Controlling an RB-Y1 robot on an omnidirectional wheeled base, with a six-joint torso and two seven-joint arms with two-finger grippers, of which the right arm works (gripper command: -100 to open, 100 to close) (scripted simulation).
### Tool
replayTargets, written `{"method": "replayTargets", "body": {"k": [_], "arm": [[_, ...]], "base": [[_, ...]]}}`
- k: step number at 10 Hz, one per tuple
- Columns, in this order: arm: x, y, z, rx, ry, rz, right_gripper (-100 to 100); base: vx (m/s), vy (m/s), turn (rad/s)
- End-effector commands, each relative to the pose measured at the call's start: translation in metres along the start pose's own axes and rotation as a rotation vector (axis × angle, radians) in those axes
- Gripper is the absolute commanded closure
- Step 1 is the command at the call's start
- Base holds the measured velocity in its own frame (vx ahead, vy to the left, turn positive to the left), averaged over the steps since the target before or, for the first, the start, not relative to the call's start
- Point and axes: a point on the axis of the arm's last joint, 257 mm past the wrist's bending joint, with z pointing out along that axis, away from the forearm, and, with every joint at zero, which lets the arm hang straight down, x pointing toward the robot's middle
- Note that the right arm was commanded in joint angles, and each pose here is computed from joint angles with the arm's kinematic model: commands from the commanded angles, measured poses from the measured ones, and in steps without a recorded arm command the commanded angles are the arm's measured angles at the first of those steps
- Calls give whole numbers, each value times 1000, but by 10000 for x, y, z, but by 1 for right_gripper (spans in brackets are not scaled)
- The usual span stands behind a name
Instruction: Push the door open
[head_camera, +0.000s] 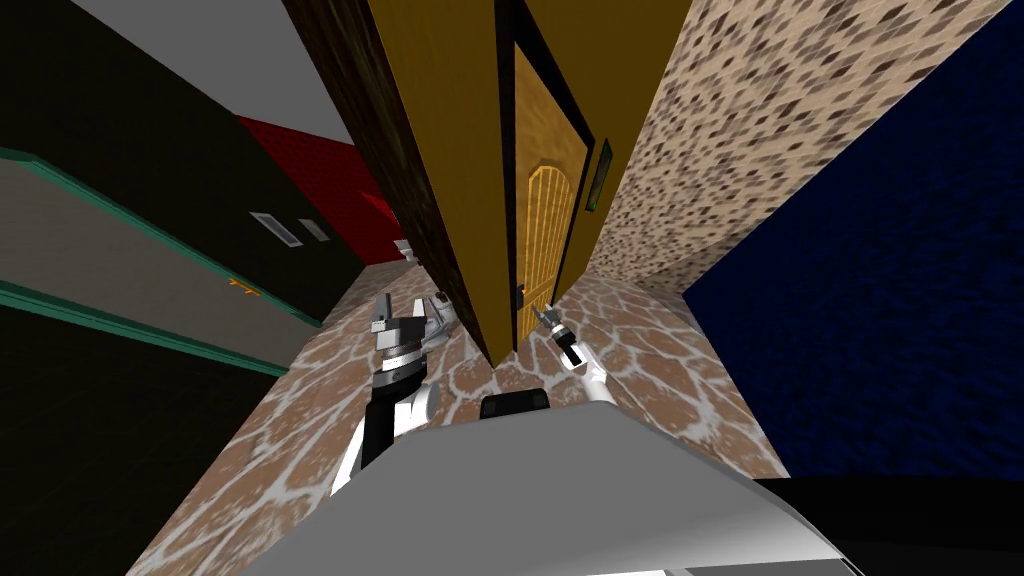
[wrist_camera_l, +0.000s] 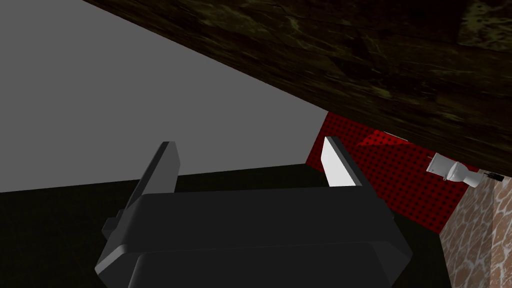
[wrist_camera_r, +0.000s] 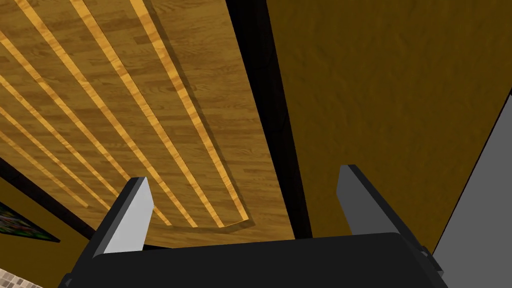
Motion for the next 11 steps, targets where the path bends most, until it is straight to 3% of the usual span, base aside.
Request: {"method": "replayTargets", "body": {"k": [1, 11], "arm": [[129, 0, 40, -2, 27, -34, -100], [772, 131, 226, -34, 159, -175, -100]], "base": [[18, -190, 191], [51, -168, 144]]}}
